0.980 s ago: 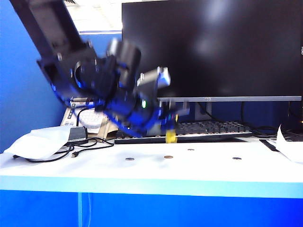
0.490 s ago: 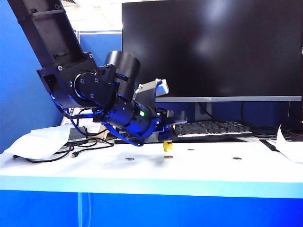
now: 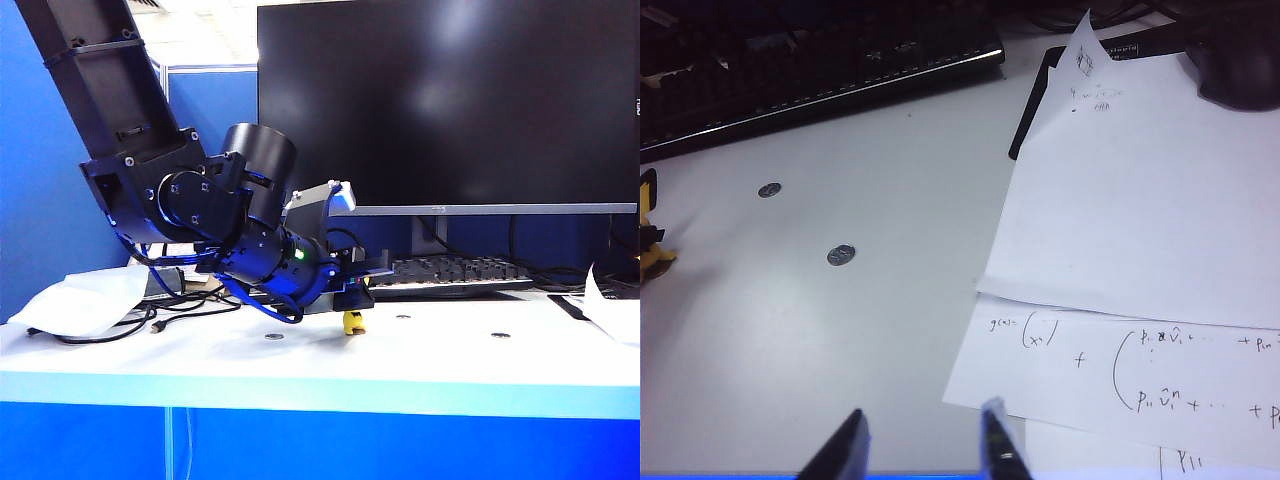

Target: Pick up the doll and place it on the similarly colored coin.

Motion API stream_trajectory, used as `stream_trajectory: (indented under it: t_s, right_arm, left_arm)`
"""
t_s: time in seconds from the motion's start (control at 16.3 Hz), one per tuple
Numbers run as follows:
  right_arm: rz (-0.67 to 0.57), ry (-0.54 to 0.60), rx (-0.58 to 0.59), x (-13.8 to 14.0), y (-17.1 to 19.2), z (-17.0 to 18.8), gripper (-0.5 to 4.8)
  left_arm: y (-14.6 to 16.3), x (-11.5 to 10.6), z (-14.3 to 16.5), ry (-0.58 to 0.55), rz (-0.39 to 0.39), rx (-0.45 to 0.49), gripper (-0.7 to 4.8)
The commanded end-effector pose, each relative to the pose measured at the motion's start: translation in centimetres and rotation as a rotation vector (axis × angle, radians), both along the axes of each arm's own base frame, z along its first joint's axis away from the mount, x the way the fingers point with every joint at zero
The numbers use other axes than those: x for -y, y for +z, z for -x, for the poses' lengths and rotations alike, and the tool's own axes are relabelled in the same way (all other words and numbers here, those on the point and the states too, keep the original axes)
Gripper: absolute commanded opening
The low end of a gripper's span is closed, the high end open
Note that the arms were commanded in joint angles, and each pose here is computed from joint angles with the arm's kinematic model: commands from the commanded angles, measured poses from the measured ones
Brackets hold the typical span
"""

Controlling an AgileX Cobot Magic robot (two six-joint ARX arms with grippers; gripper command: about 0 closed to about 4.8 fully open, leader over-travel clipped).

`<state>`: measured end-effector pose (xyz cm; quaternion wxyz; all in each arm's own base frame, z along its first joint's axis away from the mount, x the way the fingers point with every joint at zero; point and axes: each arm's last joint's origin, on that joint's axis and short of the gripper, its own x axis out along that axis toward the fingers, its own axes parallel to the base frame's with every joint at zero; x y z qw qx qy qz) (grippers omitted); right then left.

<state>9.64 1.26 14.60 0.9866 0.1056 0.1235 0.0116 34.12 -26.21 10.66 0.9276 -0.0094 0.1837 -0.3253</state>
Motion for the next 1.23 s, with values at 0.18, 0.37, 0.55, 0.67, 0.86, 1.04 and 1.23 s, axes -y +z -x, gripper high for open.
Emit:
stream_trajectory:
  t_s: [0.18, 0.37, 0.55, 0.67, 0.86, 1.04, 1.23]
  right_arm:
    - [-0.002, -0.002, -0.01, 0.0, -0.05, 0.04, 1.48]
    - [-0.002, -0.002, -0.01, 0.0, -0.05, 0.04, 1.48]
    - [-0.002, -0.002, -0.01, 0.0, -0.05, 0.04, 1.48]
    - [-0.002, -0.002, -0.01, 0.0, -0.05, 0.04, 1.48]
    - [-0.002, -0.002, -0.01, 0.0, -0.05, 0.04, 1.48]
    - [-0.002, -0.002, -0.01, 0.0, -0.05, 0.04, 1.48]
    - [-0.002, -0.002, -0.01, 0.0, -0.05, 0.04, 1.48]
  left_arm:
    - [0.08, 0.08, -0.04, -0.012, 0.008, 0.001, 1.35]
    - [0.07, 0.12, 0.0, -0.022, 0.011, -0.002, 1.55]
    - [0.05, 0.1, 0.03, -0.022, 0.009, -0.003, 2.47]
    - [0.05, 0.1, 0.03, -0.022, 0.009, -0.003, 2.47]
    - [-0.01, 0.09, 0.05, -0.022, 0.006, -0.007, 2.48]
    - [-0.04, 0.08, 0.06, -0.022, 0.004, -0.01, 3.46]
    - [-0.17, 0.05, 0.1, -0.022, -0.005, -0.023, 3.6]
